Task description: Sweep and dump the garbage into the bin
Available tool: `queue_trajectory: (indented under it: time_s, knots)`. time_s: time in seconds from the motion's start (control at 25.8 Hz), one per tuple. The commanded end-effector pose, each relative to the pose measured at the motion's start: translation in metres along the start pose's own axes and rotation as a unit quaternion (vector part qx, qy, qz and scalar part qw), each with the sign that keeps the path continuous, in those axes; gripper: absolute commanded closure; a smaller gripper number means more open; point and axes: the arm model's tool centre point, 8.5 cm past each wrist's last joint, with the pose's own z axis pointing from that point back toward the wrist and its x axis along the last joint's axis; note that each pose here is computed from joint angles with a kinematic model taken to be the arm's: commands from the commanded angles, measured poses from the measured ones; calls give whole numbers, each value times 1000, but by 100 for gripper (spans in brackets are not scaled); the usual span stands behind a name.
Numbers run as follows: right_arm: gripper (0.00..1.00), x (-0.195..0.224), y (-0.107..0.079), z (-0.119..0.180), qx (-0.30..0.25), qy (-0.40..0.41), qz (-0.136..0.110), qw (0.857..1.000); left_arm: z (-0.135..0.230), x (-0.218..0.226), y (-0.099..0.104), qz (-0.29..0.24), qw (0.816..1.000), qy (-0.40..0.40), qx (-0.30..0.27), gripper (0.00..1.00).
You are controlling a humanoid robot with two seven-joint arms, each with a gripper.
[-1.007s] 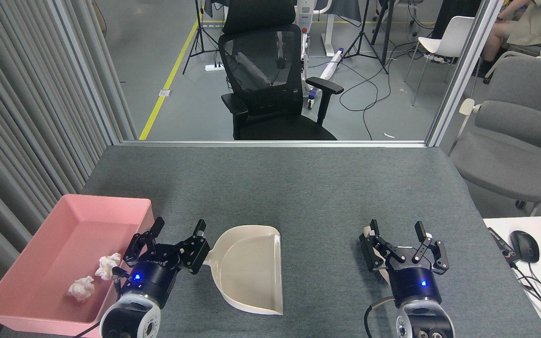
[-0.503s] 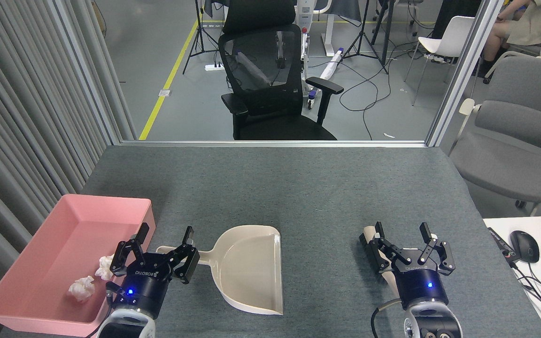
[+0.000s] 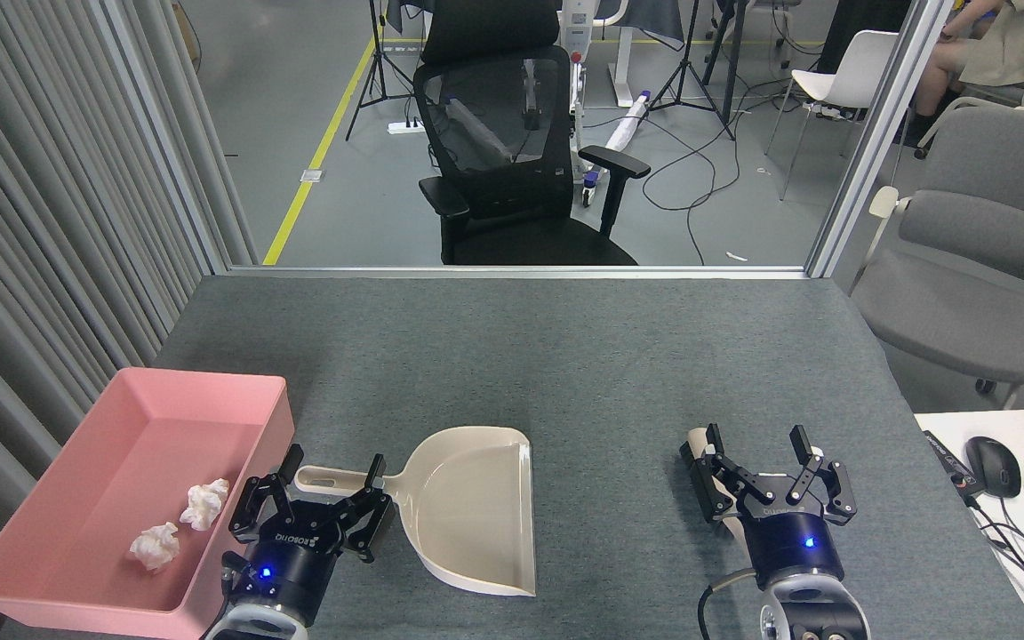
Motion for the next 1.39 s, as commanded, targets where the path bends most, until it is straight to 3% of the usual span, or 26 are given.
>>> queue_trajectory:
  time_s: [0.0,1.05,1.36]
  knots:
    - [2,-1,-1,-1,-1,0,1,1000,-1,0,1,-1,1000,-1,0,1]
    - [2,1,-4,-3,-4,2,3,1000,-13,-7,12,-15,1000,-3,9,1]
    - [2,3,-13,-5,-17,-1,2,1000,-14,-12,12,-21,1000,1,7,1]
